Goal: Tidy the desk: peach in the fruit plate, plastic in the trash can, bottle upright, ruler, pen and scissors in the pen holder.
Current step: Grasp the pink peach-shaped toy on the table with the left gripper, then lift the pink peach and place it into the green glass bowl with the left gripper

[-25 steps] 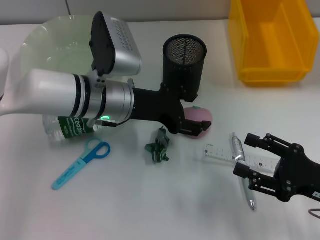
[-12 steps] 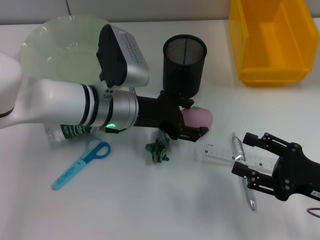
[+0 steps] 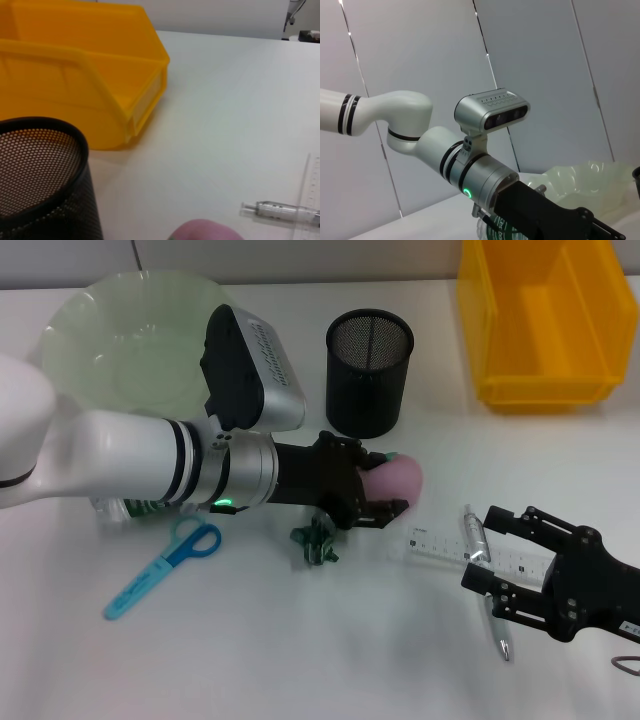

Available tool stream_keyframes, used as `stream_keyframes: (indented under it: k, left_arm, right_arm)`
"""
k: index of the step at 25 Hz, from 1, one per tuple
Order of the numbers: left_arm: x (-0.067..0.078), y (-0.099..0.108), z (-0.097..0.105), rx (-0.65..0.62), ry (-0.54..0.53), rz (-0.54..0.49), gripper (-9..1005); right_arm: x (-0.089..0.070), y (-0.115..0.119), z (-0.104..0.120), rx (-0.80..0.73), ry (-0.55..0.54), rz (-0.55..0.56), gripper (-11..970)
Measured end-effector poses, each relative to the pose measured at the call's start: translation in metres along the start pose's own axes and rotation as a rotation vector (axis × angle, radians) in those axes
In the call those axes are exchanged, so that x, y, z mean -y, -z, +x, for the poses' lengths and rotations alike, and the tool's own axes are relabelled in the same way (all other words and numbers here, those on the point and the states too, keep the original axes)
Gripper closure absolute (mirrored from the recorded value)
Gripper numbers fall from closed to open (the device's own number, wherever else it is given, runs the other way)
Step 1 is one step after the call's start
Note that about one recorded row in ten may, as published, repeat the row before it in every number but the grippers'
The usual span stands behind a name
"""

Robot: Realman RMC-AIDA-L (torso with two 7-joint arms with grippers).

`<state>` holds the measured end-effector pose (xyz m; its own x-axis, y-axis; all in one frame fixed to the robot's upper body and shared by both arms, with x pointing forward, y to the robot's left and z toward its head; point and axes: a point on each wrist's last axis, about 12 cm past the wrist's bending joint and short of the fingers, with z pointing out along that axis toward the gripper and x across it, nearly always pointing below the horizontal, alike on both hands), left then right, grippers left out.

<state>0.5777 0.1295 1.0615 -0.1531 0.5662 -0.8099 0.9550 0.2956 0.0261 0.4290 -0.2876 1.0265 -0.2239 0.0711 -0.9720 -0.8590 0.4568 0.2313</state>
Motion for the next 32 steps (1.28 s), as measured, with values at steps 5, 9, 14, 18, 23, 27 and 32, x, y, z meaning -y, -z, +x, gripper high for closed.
stream_keyframes:
  k: [5,9,14,18,23,27,32]
  left_arm:
    - [-0.002,0.0,0.0,0.005,0.012,-0.016,328]
    - [-0.003,0.001,-0.001,0.01,0.02,-0.025,450]
    - [-0.004,0.001,0.0,0.008,0.027,-0.033,658]
    - [-0.006,0.005,-0.004,0.053,0.065,-0.049,825]
    - [-0.01,0.021,-0.01,0.14,0.096,-0.095,845]
    - [-0.01,0.042,-0.012,0.216,0.095,-0.126,844]
    - [-0.013,0.073,-0.01,0.305,0.116,-0.159,843]
  right_arm:
    - [0.0,0.0,0.0,0.0,-0.001,0.0,190]
    - [0.0,0.0,0.0,0.0,-0.001,0.0,191]
    - [0.001,-0.001,0.0,-0.004,0.0,0.004,191]
    - [0.001,-0.001,0.0,-0.006,0.0,0.006,191]
    - [0.002,-0.001,0.0,-0.005,-0.001,0.011,192]
    - [0.002,0.0,0.0,-0.002,0.0,0.015,192]
    - [0.003,-0.002,-0.001,0.005,0.002,0.01,192]
